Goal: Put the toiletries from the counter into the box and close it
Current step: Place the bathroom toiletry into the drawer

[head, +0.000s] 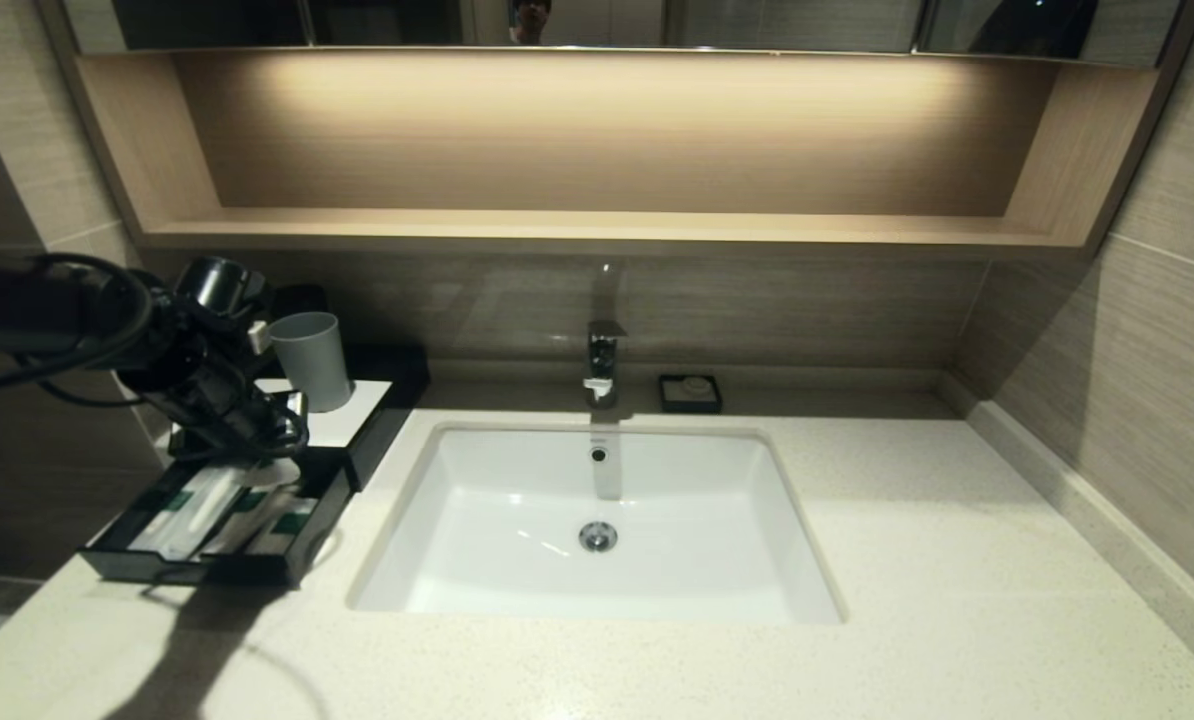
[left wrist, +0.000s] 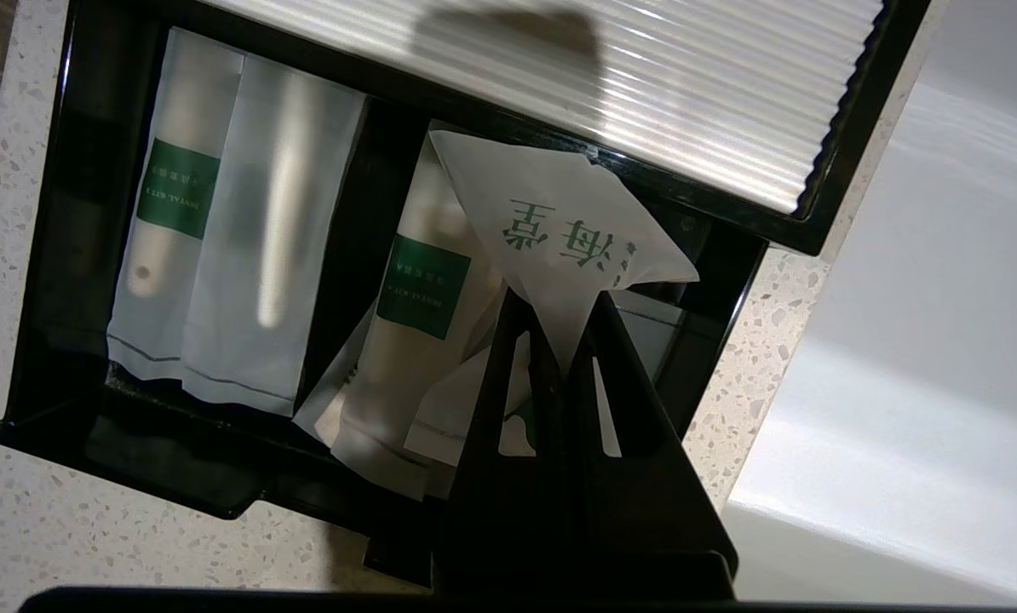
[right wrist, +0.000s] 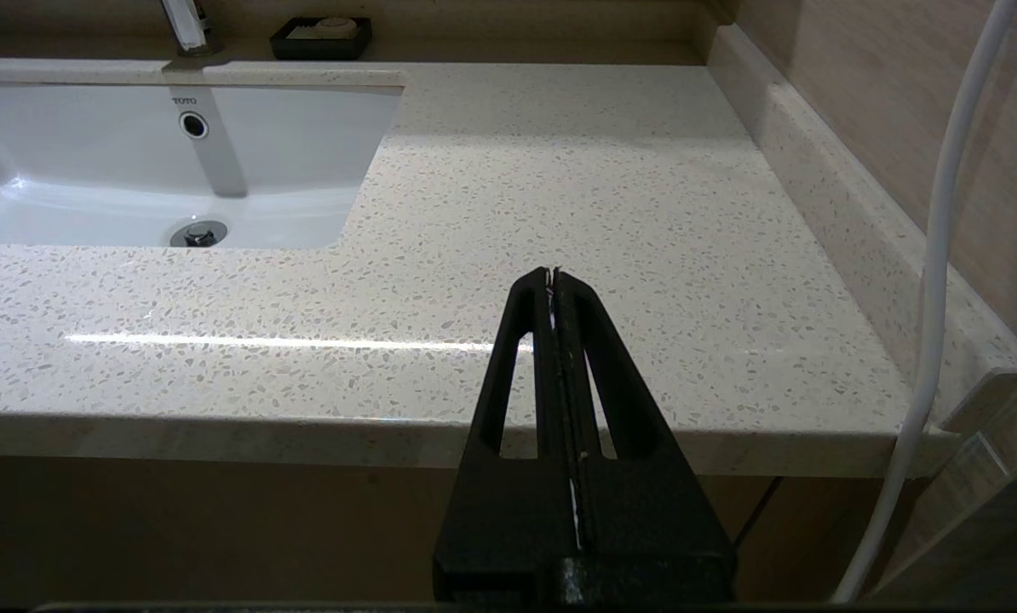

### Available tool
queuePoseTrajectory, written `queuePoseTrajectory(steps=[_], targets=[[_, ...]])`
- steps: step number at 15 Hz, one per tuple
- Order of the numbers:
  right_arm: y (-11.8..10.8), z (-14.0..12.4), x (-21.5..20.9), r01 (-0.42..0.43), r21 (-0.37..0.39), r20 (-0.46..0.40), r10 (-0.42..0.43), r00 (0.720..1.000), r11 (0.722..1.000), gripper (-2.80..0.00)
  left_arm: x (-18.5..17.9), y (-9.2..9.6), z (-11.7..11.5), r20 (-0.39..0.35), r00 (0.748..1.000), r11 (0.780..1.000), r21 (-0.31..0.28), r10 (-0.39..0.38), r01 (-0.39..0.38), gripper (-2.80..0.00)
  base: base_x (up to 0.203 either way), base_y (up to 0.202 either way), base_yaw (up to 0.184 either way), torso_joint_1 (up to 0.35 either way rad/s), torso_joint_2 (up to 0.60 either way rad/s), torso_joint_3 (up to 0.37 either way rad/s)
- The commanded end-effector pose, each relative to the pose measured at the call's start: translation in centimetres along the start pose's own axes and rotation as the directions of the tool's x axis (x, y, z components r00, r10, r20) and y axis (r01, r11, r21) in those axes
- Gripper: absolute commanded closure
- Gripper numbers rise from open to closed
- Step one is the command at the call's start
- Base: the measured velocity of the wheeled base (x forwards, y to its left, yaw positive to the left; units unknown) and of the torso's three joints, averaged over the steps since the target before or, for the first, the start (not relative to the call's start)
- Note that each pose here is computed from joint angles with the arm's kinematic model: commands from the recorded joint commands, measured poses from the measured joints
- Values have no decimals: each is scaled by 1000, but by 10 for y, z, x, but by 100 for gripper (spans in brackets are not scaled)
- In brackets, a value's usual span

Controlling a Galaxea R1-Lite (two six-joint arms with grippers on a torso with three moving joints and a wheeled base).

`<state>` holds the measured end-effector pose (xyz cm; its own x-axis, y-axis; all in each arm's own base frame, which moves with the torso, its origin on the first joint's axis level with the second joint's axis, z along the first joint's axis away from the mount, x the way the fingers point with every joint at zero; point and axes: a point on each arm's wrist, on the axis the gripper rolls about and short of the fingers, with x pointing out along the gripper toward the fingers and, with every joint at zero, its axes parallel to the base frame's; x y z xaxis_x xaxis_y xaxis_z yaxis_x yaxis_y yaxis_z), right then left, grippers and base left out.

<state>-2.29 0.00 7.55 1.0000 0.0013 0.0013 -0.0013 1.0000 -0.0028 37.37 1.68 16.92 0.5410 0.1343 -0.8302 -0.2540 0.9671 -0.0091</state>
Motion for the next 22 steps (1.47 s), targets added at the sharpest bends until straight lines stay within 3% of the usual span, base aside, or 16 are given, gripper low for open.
queuePoseTrajectory(steps=[1, 8, 22], targets=[[0, 0, 0, 0, 0, -1, 0, 1000, 1000, 0, 6, 1, -3, -21, 1000, 1000, 5, 6, -6, 0, 0, 0, 0, 0, 0, 0], [0, 0, 0, 0, 0, -2, 0, 1000, 1000, 0, 17, 0, -9, -95, 995, 999, 41, 20, -16, 0, 0, 0, 0, 0, 0, 0], [0, 0, 0, 0, 0, -1, 0, 1000, 1000, 0, 42, -2, -12, -144, 989, 999, 48, 30, -23, 0, 0, 0, 0, 0, 0, 0]])
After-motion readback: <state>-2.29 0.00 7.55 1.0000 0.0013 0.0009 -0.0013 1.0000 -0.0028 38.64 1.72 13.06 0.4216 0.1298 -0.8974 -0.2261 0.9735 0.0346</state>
